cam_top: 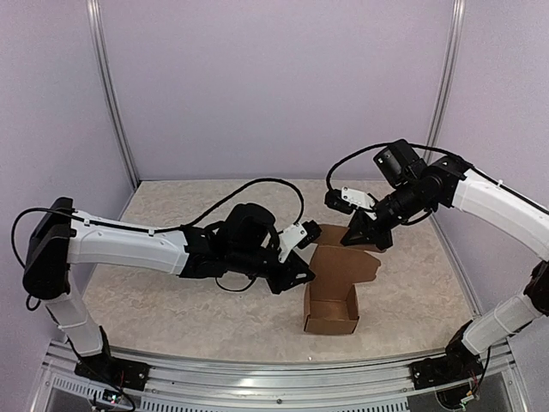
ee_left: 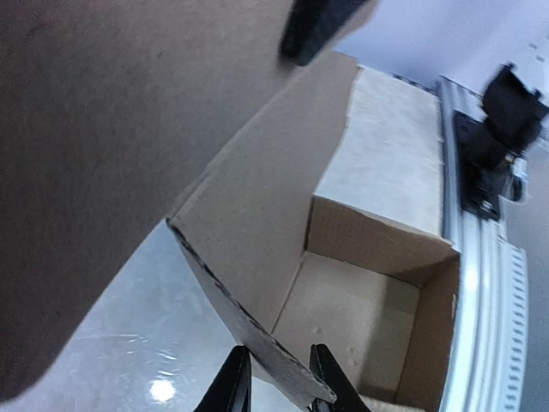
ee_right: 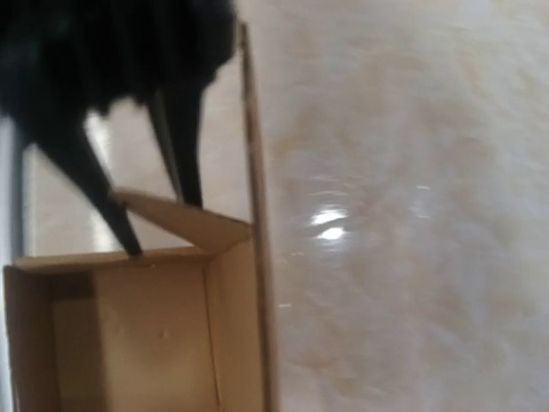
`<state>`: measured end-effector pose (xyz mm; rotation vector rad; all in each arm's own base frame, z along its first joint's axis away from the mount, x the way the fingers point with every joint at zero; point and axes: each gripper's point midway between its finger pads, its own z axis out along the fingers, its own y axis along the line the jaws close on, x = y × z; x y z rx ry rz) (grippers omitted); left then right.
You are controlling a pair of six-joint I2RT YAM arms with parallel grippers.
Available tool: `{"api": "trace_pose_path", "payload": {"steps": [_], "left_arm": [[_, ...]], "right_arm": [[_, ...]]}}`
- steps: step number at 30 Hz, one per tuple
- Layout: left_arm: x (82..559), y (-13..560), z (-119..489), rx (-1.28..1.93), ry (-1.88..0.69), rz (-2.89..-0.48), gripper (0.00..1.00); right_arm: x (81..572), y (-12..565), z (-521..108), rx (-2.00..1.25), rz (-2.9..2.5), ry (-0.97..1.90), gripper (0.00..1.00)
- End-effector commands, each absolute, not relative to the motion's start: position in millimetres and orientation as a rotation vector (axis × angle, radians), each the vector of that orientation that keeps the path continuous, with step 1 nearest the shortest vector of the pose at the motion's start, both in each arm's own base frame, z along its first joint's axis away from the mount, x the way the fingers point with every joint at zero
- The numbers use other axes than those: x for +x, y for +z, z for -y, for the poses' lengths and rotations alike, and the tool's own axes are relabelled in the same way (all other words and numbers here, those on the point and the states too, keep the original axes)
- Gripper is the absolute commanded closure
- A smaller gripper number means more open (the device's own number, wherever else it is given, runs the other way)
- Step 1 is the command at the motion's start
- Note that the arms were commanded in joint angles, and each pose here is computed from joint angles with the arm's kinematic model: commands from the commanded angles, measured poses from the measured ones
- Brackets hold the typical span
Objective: Fold the paper box
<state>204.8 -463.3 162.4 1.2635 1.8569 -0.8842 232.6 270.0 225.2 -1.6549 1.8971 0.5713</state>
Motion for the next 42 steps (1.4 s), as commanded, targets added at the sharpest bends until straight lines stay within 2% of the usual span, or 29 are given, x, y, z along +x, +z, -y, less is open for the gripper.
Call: {"api": "trace_pose_path", "payload": {"steps": [1,5,7,12,14,16,20,24,26,30,38,42], "left_arm": [[261.9,192.1,459.5,0.785,-0.581,-1.888,0.78],[260.2,192.6,466.4,0.699,-0.623,-1.870,0.79],[257.8,190.2,468.9,0.728,-0.622,-1.867,0.76],[215.4,197.3,462.1,1.055,-0.595,-1.795,0.40],[180.7,187.7,448.6,1.256,-0.656,-1.789,0.32],[154.8,194.3,426.7,1.360,-0.724,-1.752,0.31],[161.2,217.9,372.3,1.307,-0.787,-1.739,0.32],[187.2,247.1,331.7,1.179,-0.875,-1.654,0.42],[192.9,256.6,325.8,1.172,-0.932,-1.599,0.43],[202.2,252.6,341.7,1.251,-0.981,-1.575,0.40],[183.2,228.3,398.1,1.428,-1.146,-1.550,0.38],[177.9,221.1,412.6,1.449,-1.224,-1.533,0.46]], "right_arm": [[261.8,228.7,-282.4,-1.524,-1.908,0.553,1.00],[270.5,226.4,-279.8,-1.503,-1.928,0.533,1.00],[271.6,226.4,-277.5,-1.505,-1.926,0.518,1.00],[258.7,232.0,-271.8,-1.577,-1.842,0.508,1.00],[251.0,232.2,-270.4,-1.613,-1.797,0.516,1.00],[243.0,232.3,-271.1,-1.644,-1.761,0.542,1.00],[226.1,235.3,-277.6,-1.708,-1.695,0.630,1.00],[206.1,241.8,-285.6,-1.781,-1.616,0.689,1.00],[197.6,244.2,-288.6,-1.814,-1.586,0.706,1.00],[186.5,247.0,-292.0,-1.858,-1.562,0.739,1.00],[184.7,246.4,-296.3,-1.861,-1.567,0.765,1.00],[184.9,245.7,-298.2,-1.860,-1.570,0.780,1.00]]}}
